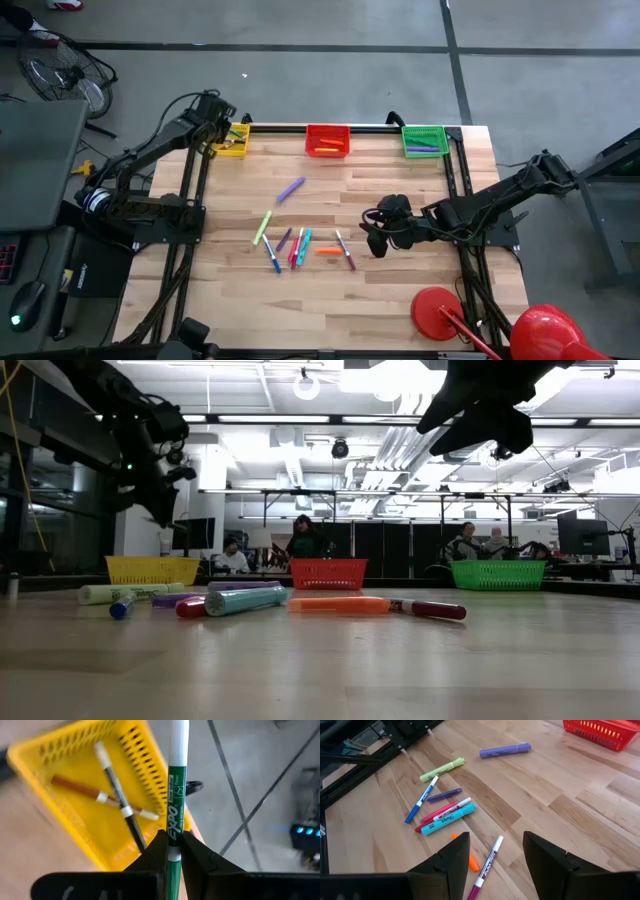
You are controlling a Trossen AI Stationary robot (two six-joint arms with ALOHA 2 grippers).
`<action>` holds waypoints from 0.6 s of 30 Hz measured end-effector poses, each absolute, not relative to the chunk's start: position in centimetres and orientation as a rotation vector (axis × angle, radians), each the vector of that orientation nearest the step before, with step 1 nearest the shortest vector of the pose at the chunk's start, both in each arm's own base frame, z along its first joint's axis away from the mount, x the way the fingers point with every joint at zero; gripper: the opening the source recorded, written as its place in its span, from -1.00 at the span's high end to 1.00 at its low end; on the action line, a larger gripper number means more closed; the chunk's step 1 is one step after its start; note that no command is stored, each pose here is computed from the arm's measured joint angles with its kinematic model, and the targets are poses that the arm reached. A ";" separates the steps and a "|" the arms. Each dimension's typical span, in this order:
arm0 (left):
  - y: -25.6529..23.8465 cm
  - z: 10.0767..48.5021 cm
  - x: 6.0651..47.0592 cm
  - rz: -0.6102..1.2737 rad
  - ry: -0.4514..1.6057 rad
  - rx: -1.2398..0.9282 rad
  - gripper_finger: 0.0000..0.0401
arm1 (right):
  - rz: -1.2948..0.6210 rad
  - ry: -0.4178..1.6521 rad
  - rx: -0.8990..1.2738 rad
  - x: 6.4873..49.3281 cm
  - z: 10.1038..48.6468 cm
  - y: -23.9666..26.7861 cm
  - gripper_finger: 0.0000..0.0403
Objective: Pick & Place Markers
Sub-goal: Put the green marker into the yellow bin
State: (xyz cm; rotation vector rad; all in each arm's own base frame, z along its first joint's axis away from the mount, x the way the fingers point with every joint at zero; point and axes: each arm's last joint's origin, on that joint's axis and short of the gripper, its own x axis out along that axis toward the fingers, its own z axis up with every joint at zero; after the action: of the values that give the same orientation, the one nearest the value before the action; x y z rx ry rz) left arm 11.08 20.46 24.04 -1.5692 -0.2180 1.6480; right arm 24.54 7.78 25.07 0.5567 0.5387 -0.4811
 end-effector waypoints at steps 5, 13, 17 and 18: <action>20.3 22.8 11.0 1.647 -0.339 -1.700 0.89 | -0.488 0.531 0.582 24.6 25.1 7.8 0.14; 21.4 21.4 11.7 1.676 -0.476 -1.819 0.89 | -0.498 0.524 0.634 24.6 25.1 7.8 0.14; 21.7 20.8 11.7 1.728 -0.521 -1.827 0.89 | -0.508 0.515 0.678 24.6 25.1 7.8 0.14; 21.8 20.6 11.8 1.736 -0.525 -1.834 0.89 | -0.511 0.513 0.686 24.6 25.1 7.8 0.14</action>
State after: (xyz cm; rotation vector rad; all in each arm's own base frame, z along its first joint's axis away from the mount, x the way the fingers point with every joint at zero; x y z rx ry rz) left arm 11.77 21.76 20.62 -1.8337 -0.5247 1.7364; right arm 24.56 7.81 25.09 0.6865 0.5135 -0.5108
